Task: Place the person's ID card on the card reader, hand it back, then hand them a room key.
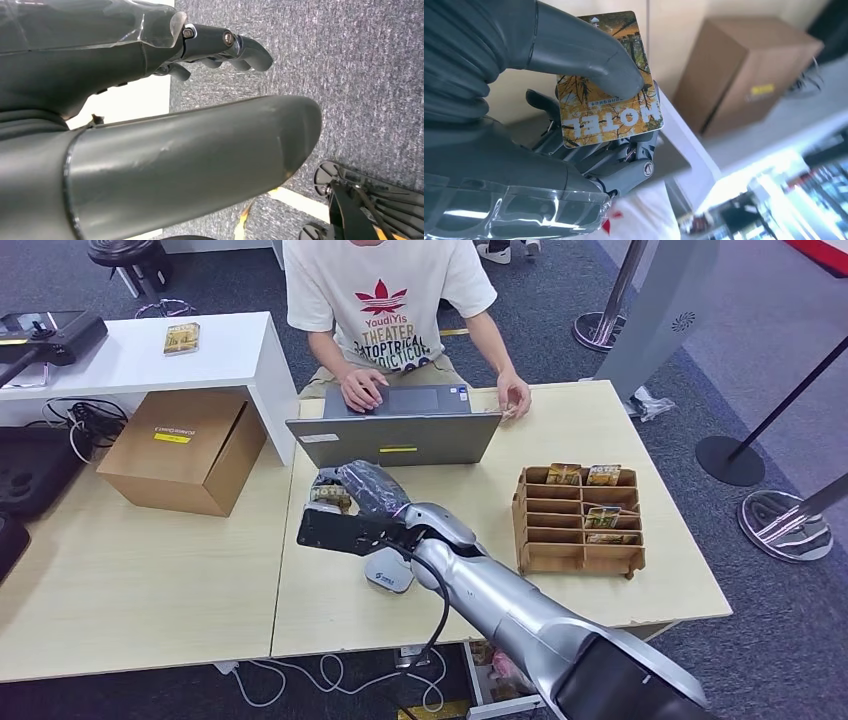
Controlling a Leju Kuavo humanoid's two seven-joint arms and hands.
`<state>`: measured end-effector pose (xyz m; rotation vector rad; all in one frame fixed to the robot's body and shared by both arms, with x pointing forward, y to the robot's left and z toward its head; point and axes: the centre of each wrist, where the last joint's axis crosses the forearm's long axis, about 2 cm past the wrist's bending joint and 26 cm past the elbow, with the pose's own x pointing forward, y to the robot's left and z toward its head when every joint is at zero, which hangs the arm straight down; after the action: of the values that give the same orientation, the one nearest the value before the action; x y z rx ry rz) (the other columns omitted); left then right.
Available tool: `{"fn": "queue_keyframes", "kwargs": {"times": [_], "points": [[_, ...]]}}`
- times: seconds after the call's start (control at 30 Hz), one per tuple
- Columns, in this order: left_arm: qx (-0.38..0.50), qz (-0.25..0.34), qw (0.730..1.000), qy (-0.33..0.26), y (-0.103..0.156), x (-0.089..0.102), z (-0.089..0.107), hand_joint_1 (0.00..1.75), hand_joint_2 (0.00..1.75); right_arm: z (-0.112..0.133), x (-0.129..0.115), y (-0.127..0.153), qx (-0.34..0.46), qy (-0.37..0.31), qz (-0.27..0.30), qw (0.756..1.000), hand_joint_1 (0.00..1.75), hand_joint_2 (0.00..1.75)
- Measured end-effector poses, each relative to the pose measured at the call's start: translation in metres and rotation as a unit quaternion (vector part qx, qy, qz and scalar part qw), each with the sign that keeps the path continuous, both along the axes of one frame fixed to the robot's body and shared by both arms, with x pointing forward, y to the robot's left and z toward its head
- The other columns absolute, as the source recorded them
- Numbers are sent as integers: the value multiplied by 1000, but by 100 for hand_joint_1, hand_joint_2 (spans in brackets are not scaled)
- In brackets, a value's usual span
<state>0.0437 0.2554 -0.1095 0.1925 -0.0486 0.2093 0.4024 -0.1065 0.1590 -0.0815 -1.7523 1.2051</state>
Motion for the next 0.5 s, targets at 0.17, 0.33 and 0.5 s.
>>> {"fn": "queue_keyframes", "kwargs": {"times": [0.17, 0.33, 0.5], "points": [[-3, 2, 1000, -7, -1, 2, 0, 0, 0, 21, 5, 5, 40, -83, -37, 995, 175, 175], [1, -5, 1000, -22, -2, 2, 0, 0, 0, 37, 9, 4, 64, -171, -80, 980, 175, 175], [3, -9, 1000, -30, -6, 2, 1, 0, 0, 44, 12, 0, 60, -240, -116, 962, 175, 175]]}}
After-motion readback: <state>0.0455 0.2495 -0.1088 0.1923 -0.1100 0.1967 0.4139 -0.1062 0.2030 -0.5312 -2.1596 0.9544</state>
